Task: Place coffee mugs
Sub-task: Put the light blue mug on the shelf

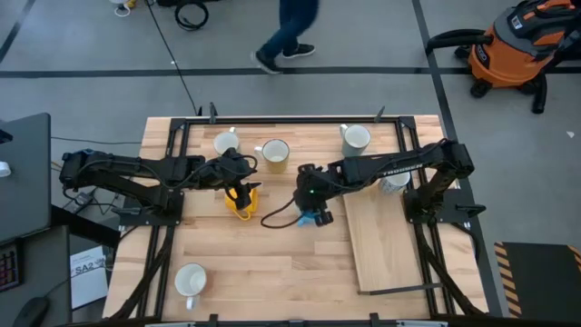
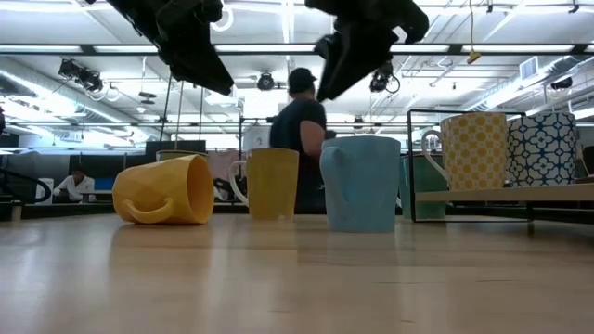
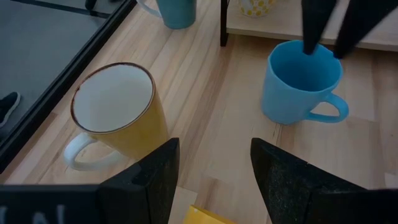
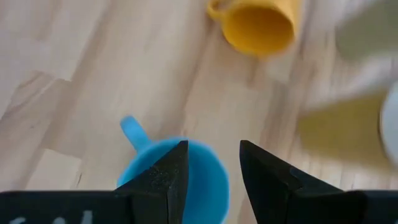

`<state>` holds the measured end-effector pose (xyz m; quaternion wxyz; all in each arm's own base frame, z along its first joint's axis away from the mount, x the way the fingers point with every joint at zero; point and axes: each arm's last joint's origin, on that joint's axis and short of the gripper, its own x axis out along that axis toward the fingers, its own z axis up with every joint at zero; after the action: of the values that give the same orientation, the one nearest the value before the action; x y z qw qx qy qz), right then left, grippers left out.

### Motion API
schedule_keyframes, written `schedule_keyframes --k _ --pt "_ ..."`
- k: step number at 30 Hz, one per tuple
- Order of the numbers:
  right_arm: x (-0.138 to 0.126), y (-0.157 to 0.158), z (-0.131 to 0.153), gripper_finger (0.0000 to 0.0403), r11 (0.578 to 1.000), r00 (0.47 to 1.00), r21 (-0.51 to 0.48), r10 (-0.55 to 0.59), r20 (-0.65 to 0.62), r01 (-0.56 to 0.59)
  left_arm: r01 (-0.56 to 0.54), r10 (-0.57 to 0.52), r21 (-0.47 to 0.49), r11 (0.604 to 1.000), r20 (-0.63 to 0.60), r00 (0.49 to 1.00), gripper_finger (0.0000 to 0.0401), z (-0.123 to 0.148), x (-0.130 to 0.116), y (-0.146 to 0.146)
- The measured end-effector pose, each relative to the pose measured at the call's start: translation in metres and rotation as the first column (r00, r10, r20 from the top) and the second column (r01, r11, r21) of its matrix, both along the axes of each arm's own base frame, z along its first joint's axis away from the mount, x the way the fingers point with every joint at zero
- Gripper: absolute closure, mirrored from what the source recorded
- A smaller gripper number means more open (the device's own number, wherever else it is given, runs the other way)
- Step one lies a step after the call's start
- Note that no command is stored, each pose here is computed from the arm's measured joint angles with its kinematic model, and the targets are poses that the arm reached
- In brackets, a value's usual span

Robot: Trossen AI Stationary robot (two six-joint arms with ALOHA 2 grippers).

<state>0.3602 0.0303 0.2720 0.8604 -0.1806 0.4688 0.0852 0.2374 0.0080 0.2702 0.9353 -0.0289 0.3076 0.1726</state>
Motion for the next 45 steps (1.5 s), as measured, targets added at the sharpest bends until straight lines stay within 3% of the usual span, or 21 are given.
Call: schedule_keyframes --k 5,14,28,38,45 --pt "0.005 -0.01 0.001 0.0254 0.987 0.986 0.024 0.16 0.039 -0.161 0.0 0.0 0.0 1.0 0.0 1.0 0.0195 0.0 0.0 0.0" --pt "0.004 -0.037 -0.002 0.0254 0.973 0.975 0.069 0.218 0.045 -0.221 -0.004 0.004 -0.004 1.0 0.002 1.0 0.0195 0.0 0.0 0.0" --pt "-0.004 -0.045 -0.037 0.0255 0.976 0.978 0.062 0.21 -0.002 -0.21 -0.013 0.013 -0.016 1.0 0.007 1.0 0.0195 0.0 0.0 0.0" --pt "-0.011 -0.05 -0.062 0.0255 0.988 0.991 0.075 0.133 -0.014 -0.132 -0.013 0.013 -0.016 1.0 0.007 1.0 0.0195 0.0 0.0 0.0" --pt "-0.015 -0.048 -0.074 0.0259 0.996 0.995 0.012 0.093 -0.044 -0.092 -0.013 0.013 -0.016 1.0 0.007 1.0 0.0195 0.0 0.0 0.0"
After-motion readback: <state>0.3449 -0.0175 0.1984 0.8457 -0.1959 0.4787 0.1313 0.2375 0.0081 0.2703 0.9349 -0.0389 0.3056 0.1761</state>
